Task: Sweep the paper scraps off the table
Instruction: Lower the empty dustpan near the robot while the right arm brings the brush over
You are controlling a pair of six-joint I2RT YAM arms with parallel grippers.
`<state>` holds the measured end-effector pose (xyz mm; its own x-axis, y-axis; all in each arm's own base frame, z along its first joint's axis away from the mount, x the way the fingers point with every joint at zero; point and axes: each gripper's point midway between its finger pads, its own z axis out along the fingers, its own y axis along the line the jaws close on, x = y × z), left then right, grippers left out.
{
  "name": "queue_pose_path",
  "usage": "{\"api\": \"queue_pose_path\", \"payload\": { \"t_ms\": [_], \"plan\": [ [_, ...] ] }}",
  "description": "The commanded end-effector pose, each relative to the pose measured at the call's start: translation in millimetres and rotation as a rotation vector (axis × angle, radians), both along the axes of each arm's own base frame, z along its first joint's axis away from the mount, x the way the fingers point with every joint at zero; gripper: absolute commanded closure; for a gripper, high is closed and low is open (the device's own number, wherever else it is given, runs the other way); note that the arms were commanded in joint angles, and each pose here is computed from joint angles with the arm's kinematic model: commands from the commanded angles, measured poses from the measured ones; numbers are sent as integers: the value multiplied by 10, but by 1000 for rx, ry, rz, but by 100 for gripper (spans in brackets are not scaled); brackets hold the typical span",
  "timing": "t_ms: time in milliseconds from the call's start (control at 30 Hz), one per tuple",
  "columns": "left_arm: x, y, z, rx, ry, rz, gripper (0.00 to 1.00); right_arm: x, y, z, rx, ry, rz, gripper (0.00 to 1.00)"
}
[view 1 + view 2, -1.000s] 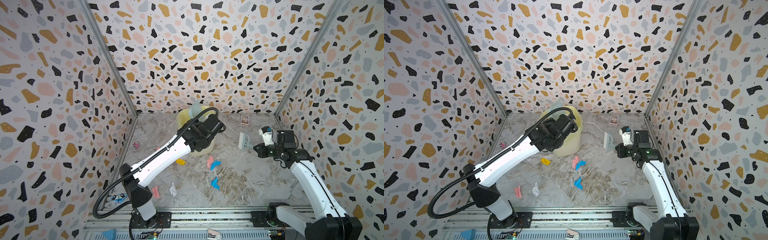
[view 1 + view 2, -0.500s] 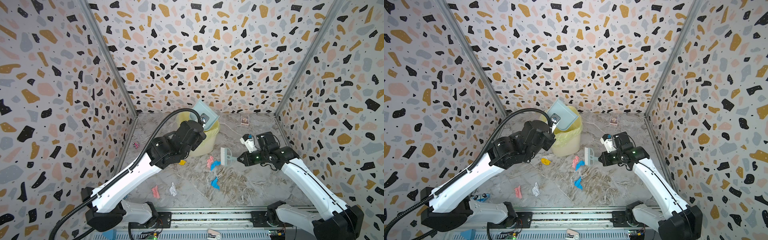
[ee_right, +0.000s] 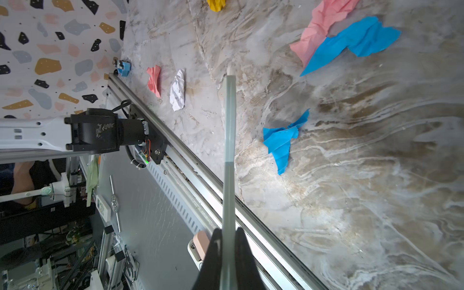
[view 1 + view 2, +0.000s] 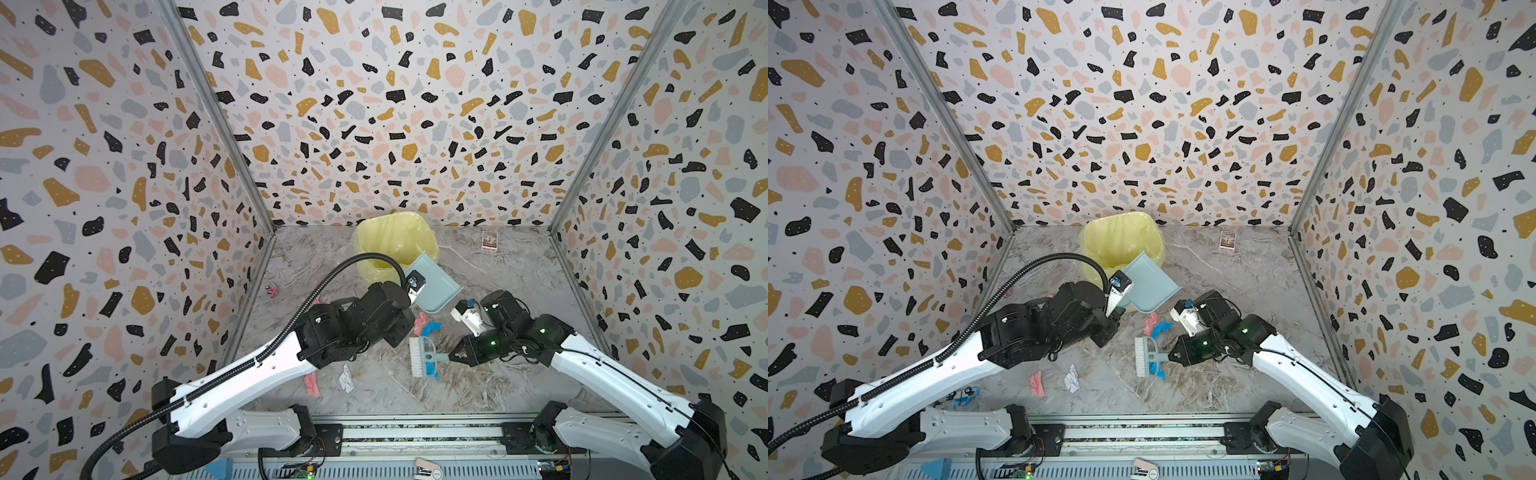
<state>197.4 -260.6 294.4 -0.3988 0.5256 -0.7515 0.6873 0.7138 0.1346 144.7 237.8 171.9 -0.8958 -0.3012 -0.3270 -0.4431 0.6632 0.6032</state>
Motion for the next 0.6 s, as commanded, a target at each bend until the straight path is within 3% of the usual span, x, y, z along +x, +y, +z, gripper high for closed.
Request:
{"api": "queue_pose_path", "payload": {
  "t_ms": [0,167,567],
  "plan": [
    [-287,2,-263,1,138,-21,100,84,-118,163,-70,-63,-34,100],
    [-588,48,-426,-43,235,-11,100,96,-318,170,-203,-84,-33,100],
    [-1035,32,-807,-60,380,-2,100,141,-631,178,-390,-125,-47,100]
  ]
}}
